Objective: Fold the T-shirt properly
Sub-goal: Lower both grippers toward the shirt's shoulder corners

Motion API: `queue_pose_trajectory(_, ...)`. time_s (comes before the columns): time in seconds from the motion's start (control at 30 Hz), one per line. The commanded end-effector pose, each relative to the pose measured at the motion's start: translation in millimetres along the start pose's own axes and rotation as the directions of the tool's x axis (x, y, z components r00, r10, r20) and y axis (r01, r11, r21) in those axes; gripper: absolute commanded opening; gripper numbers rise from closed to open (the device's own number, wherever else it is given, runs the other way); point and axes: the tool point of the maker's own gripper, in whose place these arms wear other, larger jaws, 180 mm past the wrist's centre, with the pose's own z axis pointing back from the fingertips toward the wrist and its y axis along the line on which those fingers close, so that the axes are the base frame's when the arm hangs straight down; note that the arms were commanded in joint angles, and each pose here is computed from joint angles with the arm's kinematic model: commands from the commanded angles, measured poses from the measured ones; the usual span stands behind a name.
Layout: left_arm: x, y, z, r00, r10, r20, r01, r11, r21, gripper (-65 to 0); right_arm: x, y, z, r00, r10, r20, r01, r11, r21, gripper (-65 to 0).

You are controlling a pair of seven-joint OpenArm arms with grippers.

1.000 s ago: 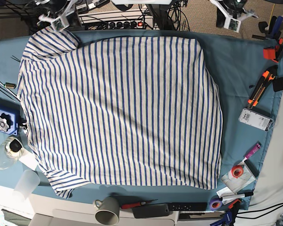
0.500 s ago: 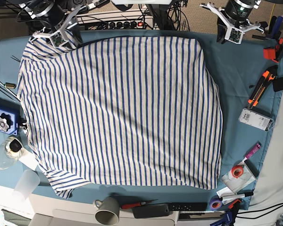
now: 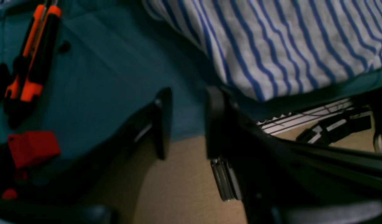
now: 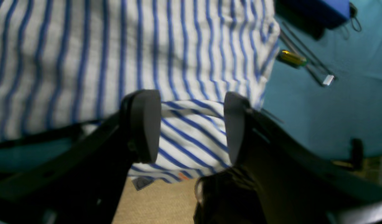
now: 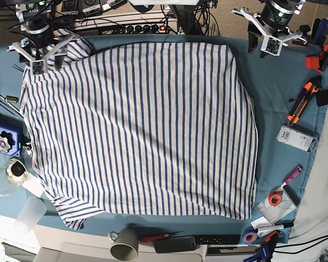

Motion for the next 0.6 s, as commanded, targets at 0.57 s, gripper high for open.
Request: queue_pose_trajectory(0.57, 16.2, 3.0, -0.3, 0.998, -0.014, 0.056, 0.014, 1.000, 0.007, -45.8, -99.8, -85.9, -28.9, 0.914, -0.356, -0.193, 0.359, 0.933, -0.017, -33.0)
